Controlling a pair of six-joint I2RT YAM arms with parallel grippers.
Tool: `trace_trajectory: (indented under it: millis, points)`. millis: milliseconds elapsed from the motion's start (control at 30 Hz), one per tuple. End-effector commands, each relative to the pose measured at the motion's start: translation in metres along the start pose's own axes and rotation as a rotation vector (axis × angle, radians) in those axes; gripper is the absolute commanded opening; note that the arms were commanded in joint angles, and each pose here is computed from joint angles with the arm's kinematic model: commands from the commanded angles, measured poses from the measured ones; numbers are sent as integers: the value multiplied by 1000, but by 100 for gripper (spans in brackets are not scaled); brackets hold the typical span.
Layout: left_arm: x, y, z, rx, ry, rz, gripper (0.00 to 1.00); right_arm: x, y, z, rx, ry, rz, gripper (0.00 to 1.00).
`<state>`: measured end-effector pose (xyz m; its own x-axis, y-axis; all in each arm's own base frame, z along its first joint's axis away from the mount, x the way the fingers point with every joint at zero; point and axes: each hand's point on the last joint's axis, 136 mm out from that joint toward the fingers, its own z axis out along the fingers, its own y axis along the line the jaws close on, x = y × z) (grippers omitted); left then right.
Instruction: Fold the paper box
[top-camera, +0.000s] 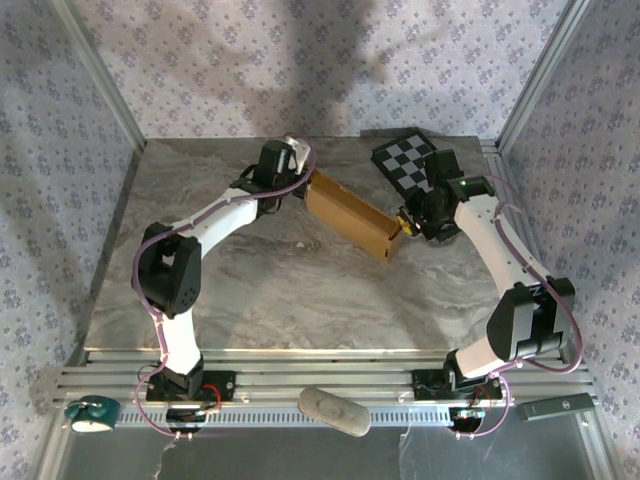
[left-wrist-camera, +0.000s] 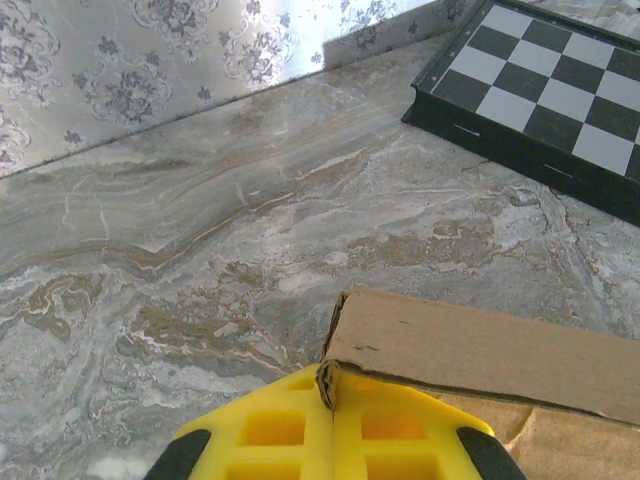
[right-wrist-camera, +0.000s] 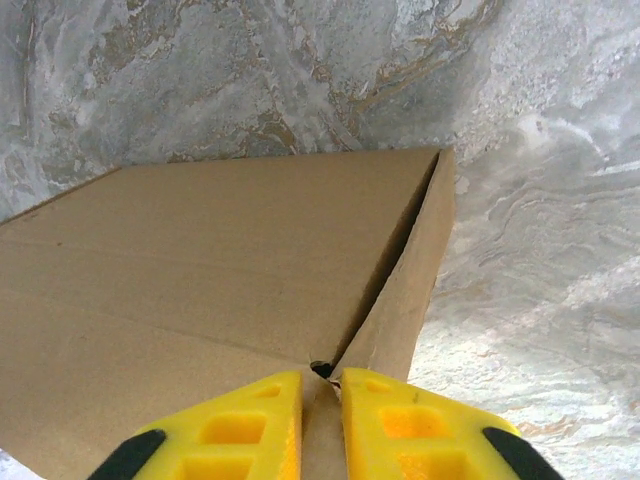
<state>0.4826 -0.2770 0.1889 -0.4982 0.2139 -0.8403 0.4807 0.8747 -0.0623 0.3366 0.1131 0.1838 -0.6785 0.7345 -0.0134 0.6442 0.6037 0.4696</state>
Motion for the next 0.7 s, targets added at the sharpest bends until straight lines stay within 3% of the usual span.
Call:
trace_trajectory:
  millis: [0, 267, 433, 667]
  points:
    - [78, 5, 14, -36, 274, -27, 0, 5, -26, 2, 122, -2, -35, 17]
    - [75, 5, 12, -66, 275, -21, 0, 0, -21, -26, 85, -84, -36, 40]
    - [76, 2, 15, -84, 281, -26, 0, 10, -7, -33, -31, -39, 9, 62]
    - [77, 1, 16, -105, 289, -39, 0, 22, -1, -19, -288, 35, 308, 77]
